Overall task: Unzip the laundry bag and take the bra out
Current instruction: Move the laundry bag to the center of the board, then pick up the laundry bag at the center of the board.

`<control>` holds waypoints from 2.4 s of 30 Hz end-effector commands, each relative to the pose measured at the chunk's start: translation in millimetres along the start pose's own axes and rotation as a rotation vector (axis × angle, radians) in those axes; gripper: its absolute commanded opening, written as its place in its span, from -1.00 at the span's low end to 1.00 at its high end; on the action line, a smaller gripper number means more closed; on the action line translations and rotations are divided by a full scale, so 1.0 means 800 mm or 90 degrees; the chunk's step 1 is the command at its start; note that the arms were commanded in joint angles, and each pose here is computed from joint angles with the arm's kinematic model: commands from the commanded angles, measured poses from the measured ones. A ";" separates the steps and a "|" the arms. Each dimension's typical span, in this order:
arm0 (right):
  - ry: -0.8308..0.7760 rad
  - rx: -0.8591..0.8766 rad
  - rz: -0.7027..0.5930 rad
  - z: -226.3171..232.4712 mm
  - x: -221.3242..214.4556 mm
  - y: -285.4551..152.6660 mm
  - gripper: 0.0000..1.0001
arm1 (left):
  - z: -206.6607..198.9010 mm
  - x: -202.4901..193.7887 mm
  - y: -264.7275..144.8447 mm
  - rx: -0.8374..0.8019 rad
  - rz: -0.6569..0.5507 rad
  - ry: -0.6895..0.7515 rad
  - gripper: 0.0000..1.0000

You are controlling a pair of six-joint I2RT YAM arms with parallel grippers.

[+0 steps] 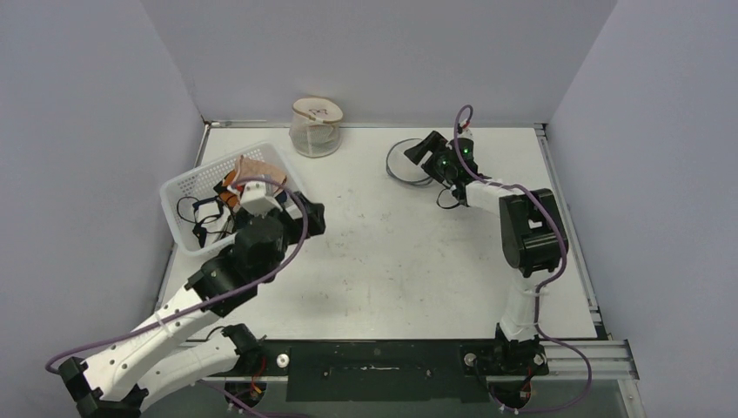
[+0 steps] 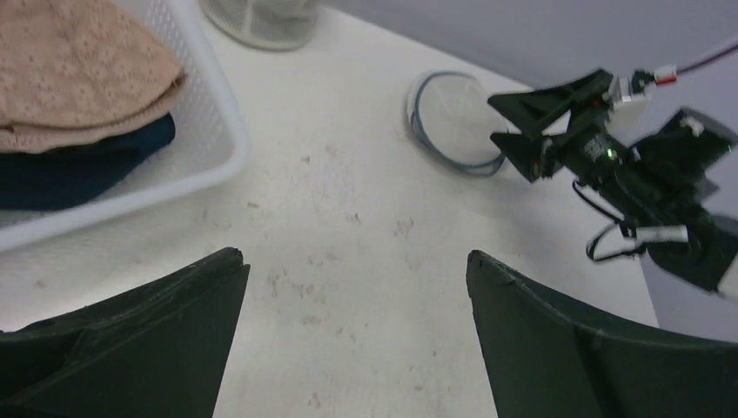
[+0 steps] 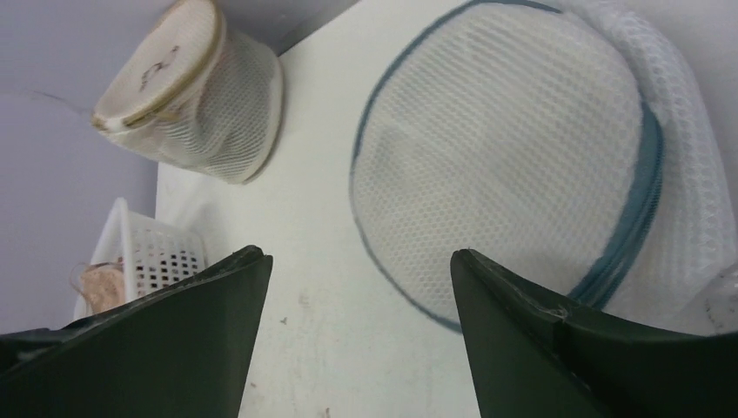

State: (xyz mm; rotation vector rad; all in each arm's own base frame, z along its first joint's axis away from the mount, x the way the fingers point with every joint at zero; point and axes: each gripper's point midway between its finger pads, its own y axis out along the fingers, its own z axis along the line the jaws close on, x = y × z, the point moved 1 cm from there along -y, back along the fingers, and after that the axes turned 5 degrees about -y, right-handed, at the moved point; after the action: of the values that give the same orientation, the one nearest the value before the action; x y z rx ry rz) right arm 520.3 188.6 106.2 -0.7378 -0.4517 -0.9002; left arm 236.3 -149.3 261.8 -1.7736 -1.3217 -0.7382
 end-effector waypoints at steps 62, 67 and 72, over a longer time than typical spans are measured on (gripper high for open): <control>-0.283 0.159 -0.007 0.063 -0.231 -0.360 0.46 | 0.052 0.009 0.549 0.225 -0.012 -0.385 -0.03; -0.274 0.160 -0.008 0.063 -0.232 -0.360 0.46 | 0.035 0.027 0.530 0.212 -0.018 -0.388 0.60; -0.269 0.163 -0.004 0.064 -0.235 -0.358 0.46 | 0.044 0.021 0.512 0.239 -0.017 -0.396 0.72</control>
State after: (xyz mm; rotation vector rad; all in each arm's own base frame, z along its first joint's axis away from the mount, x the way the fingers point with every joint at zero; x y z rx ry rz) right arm 169.8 203.6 108.9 -0.7511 -0.9221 -0.6165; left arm 641.1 -174.7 105.4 -1.7065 -1.6677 0.1059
